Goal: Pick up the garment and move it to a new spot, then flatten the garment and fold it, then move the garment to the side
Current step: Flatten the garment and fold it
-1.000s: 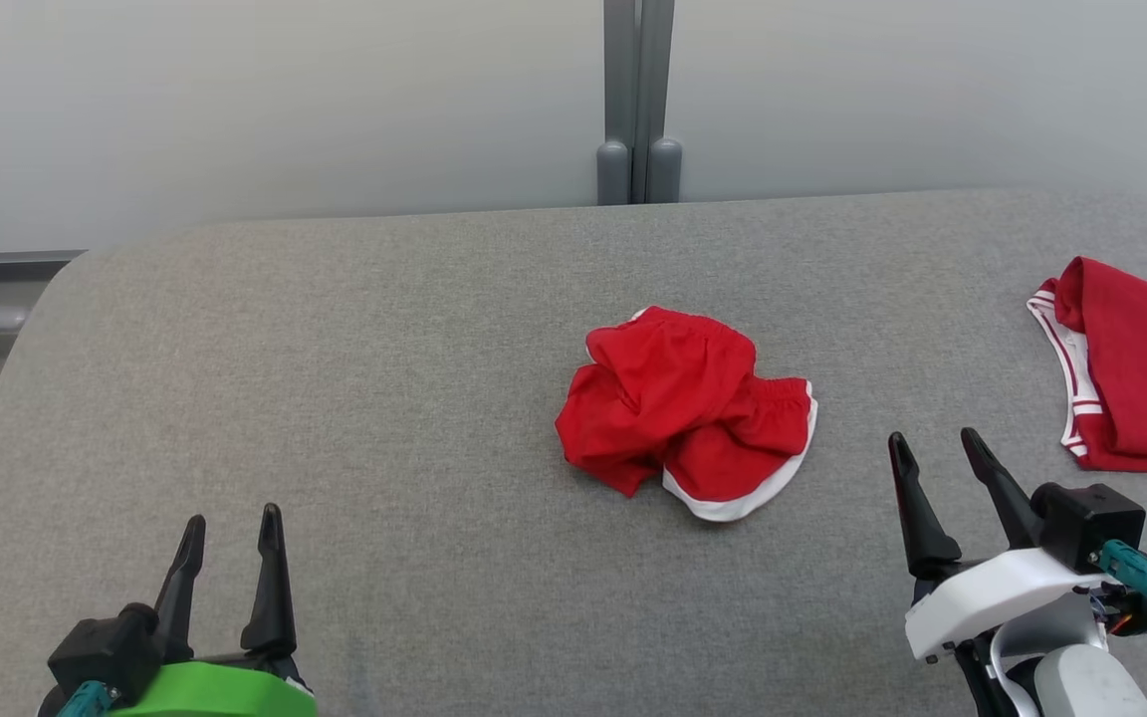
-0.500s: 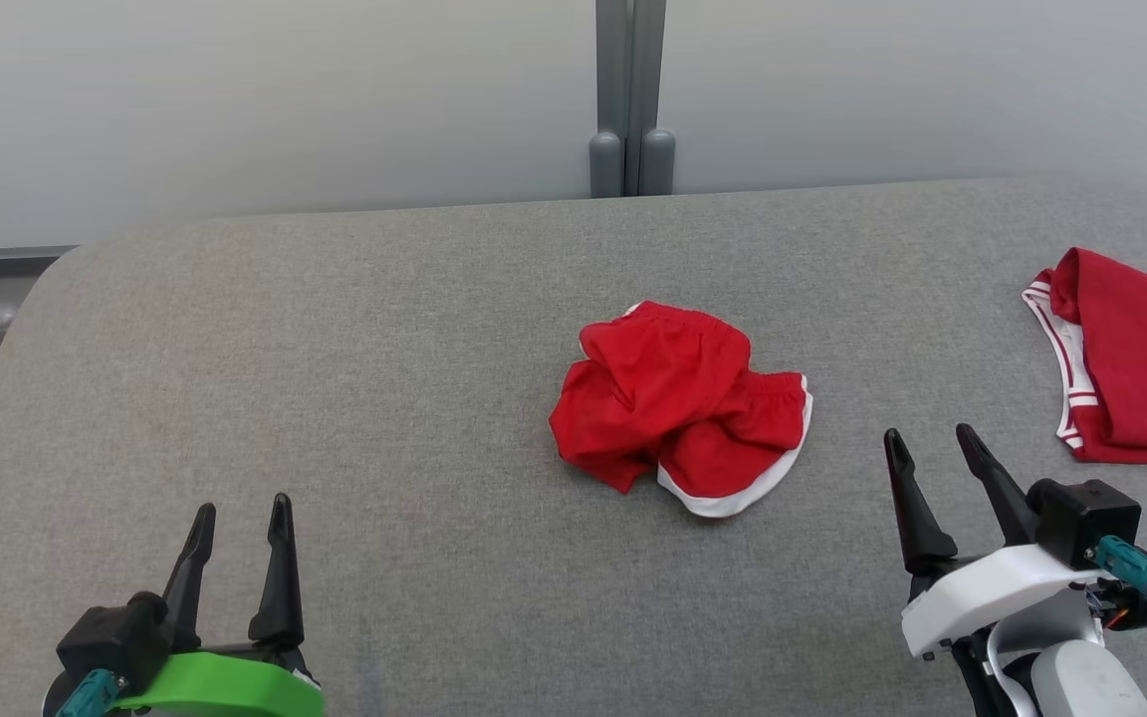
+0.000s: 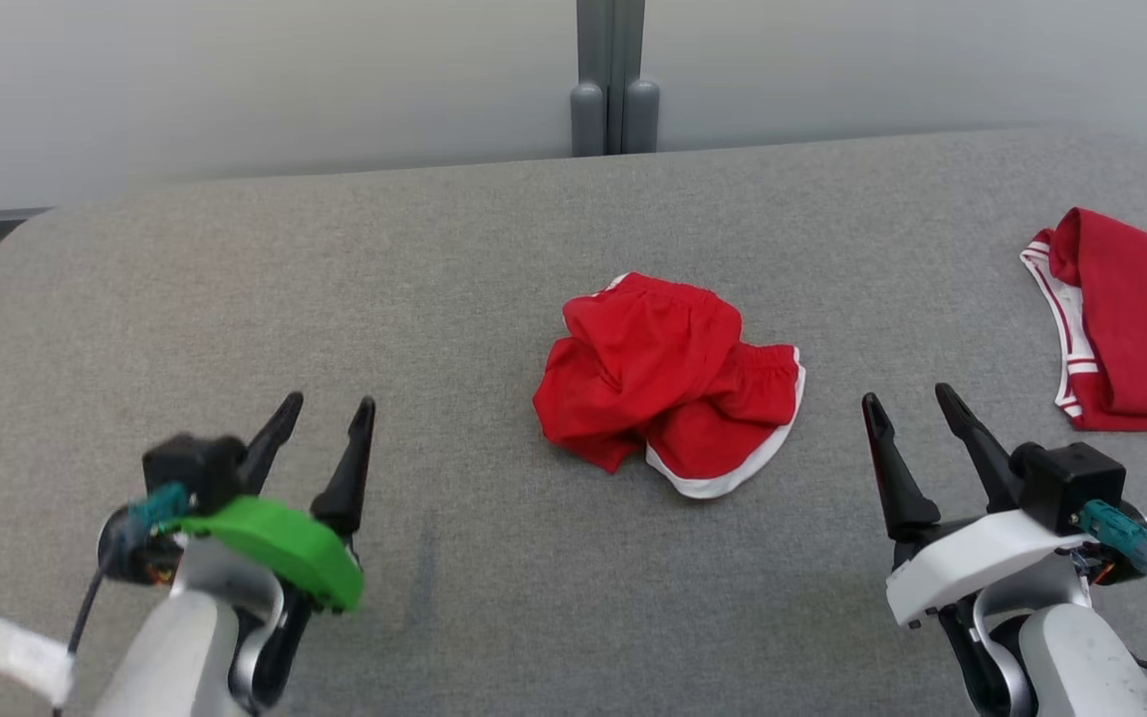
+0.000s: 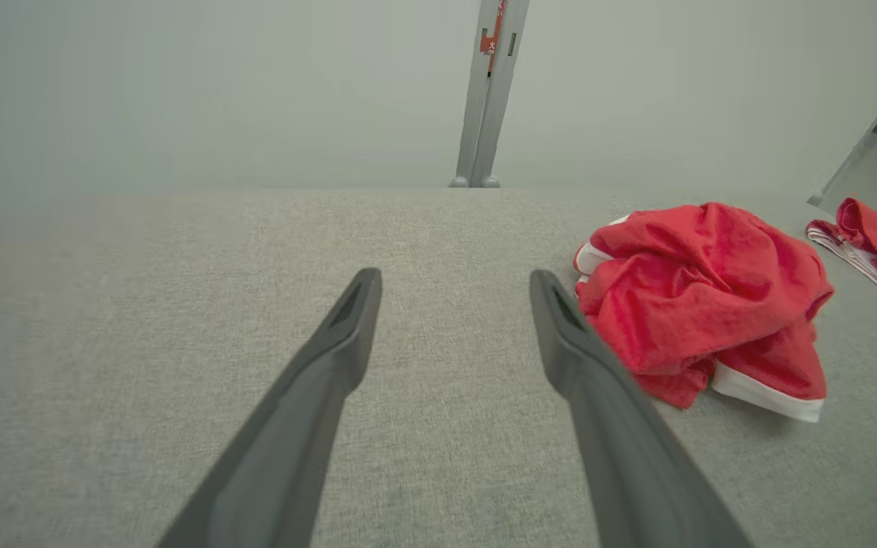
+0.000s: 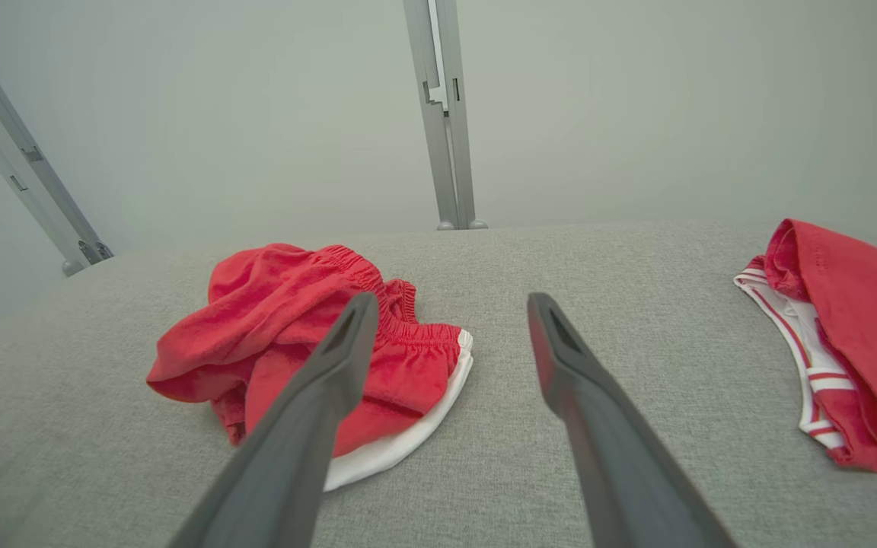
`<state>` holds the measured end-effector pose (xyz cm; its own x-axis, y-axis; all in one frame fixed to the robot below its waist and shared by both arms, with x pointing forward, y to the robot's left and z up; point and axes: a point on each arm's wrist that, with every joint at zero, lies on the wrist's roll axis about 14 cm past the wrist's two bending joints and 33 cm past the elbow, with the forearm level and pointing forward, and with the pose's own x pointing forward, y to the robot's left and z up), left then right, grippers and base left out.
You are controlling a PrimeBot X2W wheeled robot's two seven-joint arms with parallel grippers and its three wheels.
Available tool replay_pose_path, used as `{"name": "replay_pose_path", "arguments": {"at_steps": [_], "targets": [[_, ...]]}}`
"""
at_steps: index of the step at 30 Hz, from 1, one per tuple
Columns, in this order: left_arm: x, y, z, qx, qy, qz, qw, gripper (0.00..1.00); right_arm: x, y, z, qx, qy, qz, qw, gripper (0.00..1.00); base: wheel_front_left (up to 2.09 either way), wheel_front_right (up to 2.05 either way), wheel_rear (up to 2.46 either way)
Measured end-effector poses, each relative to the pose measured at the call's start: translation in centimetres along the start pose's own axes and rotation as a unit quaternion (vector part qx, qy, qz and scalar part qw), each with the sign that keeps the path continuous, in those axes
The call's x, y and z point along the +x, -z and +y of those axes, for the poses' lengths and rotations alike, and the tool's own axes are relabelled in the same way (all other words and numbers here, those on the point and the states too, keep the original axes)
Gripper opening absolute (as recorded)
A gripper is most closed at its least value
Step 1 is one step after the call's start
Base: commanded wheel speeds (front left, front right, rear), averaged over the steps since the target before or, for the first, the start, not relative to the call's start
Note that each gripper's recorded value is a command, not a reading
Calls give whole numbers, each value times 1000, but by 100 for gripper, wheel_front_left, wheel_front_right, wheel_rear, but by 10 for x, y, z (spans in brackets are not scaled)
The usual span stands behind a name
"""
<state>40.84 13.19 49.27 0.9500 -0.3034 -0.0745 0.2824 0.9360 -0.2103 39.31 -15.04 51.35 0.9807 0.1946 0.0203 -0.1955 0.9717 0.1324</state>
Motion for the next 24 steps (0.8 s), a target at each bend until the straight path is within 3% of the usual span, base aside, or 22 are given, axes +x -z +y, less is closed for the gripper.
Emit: {"name": "replay_pose_path", "arguments": {"at_steps": [8, 13, 24], "targets": [[85, 7, -31, -26, 53, 147, 987, 100, 22, 11, 6, -4, -20, 17, 1000, 100, 0, 0, 0], [126, 22, -64, -59, 78, 221, 970, 100, 29, 22, 8, -4, -27, 29, 999, 100, 0, 0, 0], [184, 55, -121, -16, 117, 321, 940, 100, 24, 50, -12, 4, 4, 57, 998, 100, 0, 0, 0]]}}
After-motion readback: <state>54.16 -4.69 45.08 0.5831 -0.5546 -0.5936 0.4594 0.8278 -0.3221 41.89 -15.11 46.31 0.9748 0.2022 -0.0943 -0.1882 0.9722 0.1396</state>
